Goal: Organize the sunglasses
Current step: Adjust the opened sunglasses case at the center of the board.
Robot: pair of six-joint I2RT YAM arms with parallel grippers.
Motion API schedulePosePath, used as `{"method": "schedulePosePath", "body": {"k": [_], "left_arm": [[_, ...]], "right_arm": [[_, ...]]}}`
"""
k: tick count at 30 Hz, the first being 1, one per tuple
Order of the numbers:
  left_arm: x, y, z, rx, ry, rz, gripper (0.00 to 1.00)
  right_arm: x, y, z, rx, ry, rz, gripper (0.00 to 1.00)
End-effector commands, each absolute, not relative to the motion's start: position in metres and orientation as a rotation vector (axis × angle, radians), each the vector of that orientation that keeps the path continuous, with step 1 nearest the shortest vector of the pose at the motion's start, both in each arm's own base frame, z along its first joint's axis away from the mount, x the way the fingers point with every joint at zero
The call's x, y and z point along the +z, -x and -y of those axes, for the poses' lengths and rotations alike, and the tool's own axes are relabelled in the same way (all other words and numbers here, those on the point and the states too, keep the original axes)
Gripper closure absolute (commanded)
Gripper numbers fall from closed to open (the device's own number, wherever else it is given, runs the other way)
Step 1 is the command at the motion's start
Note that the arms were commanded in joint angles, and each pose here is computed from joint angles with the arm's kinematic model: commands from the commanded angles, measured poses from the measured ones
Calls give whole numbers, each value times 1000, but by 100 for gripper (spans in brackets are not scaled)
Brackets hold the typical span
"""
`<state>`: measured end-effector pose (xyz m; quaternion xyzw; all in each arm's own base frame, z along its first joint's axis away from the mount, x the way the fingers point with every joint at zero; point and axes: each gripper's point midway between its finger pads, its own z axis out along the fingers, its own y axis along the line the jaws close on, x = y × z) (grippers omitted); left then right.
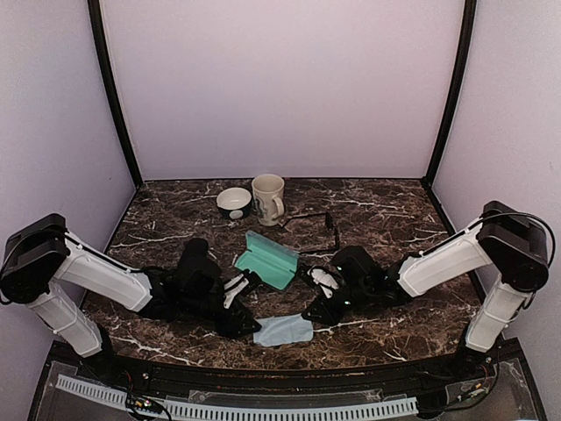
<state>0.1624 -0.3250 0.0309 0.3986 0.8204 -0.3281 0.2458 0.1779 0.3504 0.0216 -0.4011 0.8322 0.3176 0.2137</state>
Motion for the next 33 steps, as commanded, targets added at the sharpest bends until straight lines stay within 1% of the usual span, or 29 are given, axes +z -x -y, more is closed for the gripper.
{"method": "schedulePosePath", "body": {"k": [1,9,15,22,26,28,29,33], "left_arm": [[34,-166,330,-911,-1103,-2212,47],[36,-175,334,-888,-1094,-2212,54],[30,-176,337,-887,-1120,-2226,64],[25,-175,336,-886,-1131,-2245,67],[22,-174,334,-879,-1136,-2261,71],[22,-174,333,-872,-1129,-2265,70],[23,-175,333,-867,-1124,-2261,68],[34,-182,333,-854,-1090,-2240,56]], "right_arm": [[14,-182,-346,870,1125,-2344,83],[17,-187,-349,895,1135,-2342,89],[16,-191,-350,898,1127,-2368,91],[19,-195,-348,897,1101,-2373,88],[18,-194,-348,900,1098,-2378,84],[18,-194,-347,898,1093,-2379,80],[19,-195,-348,900,1088,-2375,78],[27,-203,-348,887,1032,-2376,68]]}}
